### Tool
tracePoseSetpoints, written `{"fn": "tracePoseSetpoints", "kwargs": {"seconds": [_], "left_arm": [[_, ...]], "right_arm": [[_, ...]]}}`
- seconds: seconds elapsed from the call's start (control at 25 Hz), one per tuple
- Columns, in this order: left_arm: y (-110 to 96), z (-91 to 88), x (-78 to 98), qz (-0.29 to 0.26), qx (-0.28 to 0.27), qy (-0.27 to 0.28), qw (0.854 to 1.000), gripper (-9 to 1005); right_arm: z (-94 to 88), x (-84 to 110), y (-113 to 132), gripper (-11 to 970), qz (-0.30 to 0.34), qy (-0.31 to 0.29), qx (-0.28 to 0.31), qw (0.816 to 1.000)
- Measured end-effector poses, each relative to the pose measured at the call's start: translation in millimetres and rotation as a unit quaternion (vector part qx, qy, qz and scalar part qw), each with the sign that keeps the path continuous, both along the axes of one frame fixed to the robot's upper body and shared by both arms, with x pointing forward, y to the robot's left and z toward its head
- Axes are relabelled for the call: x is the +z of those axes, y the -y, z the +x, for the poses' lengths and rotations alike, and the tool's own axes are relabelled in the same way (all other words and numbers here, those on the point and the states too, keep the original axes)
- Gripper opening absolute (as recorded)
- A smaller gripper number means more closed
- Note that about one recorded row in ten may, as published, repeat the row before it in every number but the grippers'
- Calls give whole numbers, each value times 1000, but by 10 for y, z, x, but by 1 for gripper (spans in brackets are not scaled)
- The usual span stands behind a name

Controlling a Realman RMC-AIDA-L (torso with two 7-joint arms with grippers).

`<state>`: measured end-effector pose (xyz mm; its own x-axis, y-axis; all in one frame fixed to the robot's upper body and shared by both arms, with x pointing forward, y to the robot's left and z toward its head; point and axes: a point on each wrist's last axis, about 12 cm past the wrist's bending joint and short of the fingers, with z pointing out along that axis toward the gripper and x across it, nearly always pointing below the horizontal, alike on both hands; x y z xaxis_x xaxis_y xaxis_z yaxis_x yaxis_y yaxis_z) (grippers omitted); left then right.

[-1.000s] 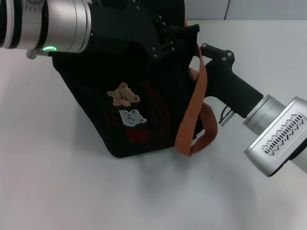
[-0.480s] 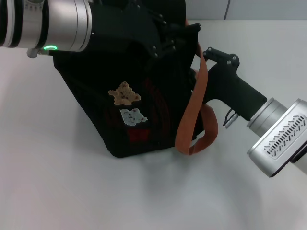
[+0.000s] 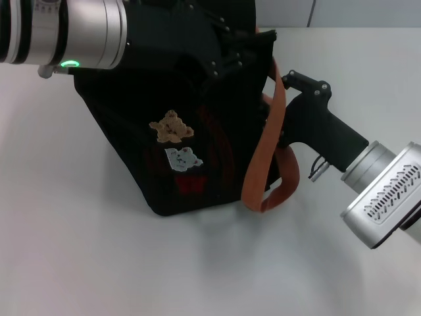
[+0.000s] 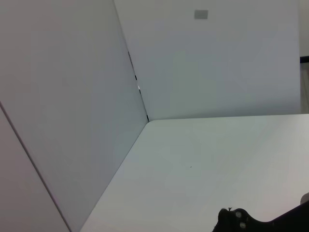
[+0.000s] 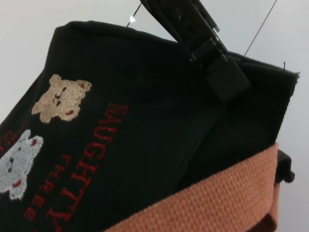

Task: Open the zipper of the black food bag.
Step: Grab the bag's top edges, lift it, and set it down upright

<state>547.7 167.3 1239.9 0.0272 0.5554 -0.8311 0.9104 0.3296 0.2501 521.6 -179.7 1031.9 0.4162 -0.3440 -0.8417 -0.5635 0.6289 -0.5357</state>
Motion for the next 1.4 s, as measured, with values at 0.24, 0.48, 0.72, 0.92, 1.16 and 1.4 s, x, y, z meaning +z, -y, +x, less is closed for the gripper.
{"fn": "tracePoseSetpoints", "kwargs": {"seconds": [0.24, 0.48, 0.72, 0.92, 1.16, 1.4], "left_arm": [[4, -3, -4, -1, -2, -2, 1000, 191], [31, -18, -15, -1, -7, -5, 1000, 191], [59, -28, -32, -4, -13, -11, 1000, 191], [61, -29, -44, -4, -13, -13, 1000, 191], [53, -35, -55, -4, -13, -15, 1000, 191], [48, -36, -58, -4, -12, -16, 1000, 191]], "right_arm": [[-26, 24, -75, 493, -1, 15, 10, 1000], [-48, 24, -110, 565, -8, 24, 12, 1000], [15, 78, -121, 563, 13, 25, -7, 1000], [58, 113, -122, 561, 22, 28, -18, 999], [84, 129, -119, 559, 26, 29, -25, 999], [87, 122, -118, 556, 25, 26, -26, 999]]}}
